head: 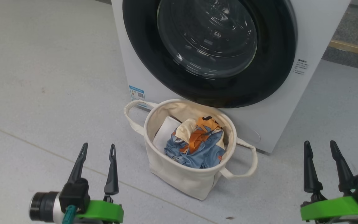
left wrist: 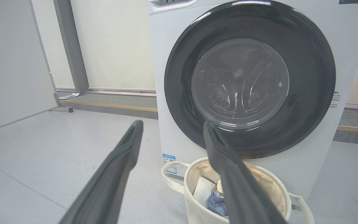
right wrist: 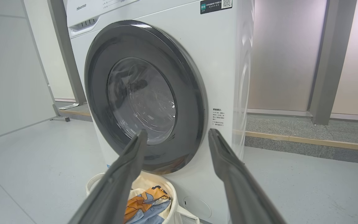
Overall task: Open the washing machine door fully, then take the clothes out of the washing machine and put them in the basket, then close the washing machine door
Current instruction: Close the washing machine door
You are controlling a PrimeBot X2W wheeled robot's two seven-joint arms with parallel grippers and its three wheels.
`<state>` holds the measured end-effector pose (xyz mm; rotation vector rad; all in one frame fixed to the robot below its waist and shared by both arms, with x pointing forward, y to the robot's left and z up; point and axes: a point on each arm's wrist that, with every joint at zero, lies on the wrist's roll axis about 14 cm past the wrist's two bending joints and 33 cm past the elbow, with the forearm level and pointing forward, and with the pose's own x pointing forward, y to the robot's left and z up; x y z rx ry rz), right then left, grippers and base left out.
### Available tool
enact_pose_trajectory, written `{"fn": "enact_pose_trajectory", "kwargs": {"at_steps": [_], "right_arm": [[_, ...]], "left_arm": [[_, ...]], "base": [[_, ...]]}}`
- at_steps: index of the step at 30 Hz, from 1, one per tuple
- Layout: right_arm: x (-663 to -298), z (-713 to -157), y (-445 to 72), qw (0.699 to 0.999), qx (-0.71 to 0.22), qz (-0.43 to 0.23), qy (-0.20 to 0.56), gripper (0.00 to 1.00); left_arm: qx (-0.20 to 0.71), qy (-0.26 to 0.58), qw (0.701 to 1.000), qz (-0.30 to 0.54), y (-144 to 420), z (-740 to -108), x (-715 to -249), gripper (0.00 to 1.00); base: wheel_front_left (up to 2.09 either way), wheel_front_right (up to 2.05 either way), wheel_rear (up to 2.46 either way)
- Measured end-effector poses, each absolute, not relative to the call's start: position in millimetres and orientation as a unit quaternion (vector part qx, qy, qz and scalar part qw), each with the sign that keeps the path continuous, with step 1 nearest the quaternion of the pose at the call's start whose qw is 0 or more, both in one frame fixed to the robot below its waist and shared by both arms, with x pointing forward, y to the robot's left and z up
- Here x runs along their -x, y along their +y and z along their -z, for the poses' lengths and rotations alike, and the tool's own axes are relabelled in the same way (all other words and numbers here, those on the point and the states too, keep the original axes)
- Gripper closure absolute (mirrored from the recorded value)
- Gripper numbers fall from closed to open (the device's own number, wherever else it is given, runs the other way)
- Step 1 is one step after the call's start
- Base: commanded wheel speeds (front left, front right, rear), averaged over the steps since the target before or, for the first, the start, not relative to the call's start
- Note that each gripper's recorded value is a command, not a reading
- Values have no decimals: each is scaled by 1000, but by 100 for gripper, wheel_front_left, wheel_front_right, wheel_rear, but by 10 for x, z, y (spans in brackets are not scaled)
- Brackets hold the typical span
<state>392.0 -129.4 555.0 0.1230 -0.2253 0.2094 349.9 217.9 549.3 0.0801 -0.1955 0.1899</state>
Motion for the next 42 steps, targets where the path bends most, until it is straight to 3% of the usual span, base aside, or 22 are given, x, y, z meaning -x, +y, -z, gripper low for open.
{"fn": "enact_pose_trajectory", "kwargs": {"at_steps": [42], "right_arm": [[-3937, -5509, -1311, 987, -62, -101, -107, 0]], "left_arm": [[-36, -90, 991, -87, 2155, -5444, -3528, 0]], "base": [[0, 0, 0]]}}
